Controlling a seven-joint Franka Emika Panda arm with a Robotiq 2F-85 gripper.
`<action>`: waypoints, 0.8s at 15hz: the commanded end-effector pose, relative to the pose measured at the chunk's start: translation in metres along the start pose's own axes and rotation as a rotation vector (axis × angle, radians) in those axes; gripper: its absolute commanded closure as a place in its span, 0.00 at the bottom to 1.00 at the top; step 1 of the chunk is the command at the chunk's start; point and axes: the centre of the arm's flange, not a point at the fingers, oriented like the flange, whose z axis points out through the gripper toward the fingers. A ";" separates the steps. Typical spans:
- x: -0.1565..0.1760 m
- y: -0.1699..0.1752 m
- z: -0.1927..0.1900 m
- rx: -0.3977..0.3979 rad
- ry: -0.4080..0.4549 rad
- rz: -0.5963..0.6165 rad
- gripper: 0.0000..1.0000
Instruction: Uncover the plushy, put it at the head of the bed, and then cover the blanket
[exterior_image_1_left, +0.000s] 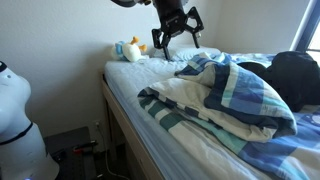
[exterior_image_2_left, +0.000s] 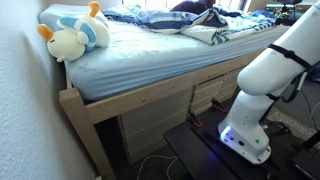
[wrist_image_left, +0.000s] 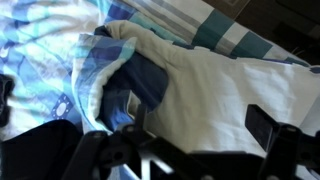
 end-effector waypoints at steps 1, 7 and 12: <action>0.002 0.000 0.001 -0.001 0.001 -0.001 0.00; 0.012 0.019 0.025 -0.039 0.073 0.017 0.00; 0.019 0.046 0.050 -0.094 0.107 0.024 0.00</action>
